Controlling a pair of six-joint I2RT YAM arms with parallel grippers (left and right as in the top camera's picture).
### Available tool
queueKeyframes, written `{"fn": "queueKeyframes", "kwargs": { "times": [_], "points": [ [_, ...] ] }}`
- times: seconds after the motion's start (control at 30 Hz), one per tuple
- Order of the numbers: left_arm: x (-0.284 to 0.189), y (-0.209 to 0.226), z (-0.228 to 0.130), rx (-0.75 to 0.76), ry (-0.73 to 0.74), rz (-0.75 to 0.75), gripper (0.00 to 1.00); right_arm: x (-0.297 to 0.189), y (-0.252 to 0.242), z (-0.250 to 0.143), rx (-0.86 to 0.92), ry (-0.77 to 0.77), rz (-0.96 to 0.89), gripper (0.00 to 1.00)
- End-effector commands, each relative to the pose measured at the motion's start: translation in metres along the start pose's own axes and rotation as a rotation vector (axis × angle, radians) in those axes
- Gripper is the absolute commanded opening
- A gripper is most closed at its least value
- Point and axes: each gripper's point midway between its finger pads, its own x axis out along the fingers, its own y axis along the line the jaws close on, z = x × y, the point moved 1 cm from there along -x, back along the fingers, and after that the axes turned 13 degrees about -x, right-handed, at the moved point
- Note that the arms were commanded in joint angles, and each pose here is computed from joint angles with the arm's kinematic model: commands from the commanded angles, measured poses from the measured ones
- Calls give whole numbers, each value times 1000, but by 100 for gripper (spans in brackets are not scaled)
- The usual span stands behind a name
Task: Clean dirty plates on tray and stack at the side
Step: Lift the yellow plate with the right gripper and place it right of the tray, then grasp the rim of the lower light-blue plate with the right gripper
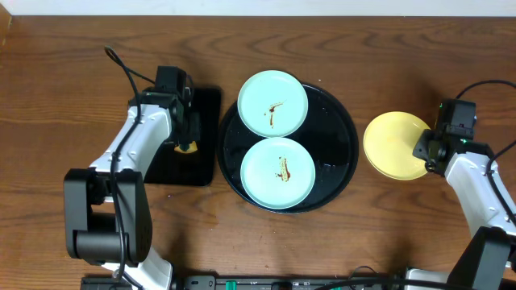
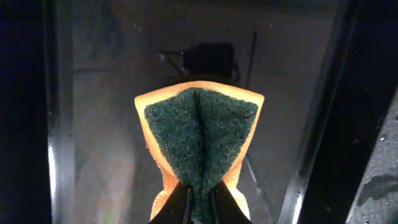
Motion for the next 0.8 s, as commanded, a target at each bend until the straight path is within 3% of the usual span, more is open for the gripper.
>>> {"fn": "queueKeyframes", "kwargs": {
  "times": [0.0,0.13,0.27,0.53,0.77],
  "points": [
    [6,3,-6,9,14,2,8,-18,38,18,-79,-92,256,54],
    [12,-3,-9,8,15,-42,8,-54,96,30,-235,-212,582,54],
    [24,0,-18,5,16,-40,8,-75,138,18,-321,-211,738,56],
    [27,3,-25,4,21,-39,8,-102,200,-20,-515,-168,827,53],
    [-7,-10,-7,2,-73,-116,8,-99,234,-56,-651,-96,805,49]
  ]
}}
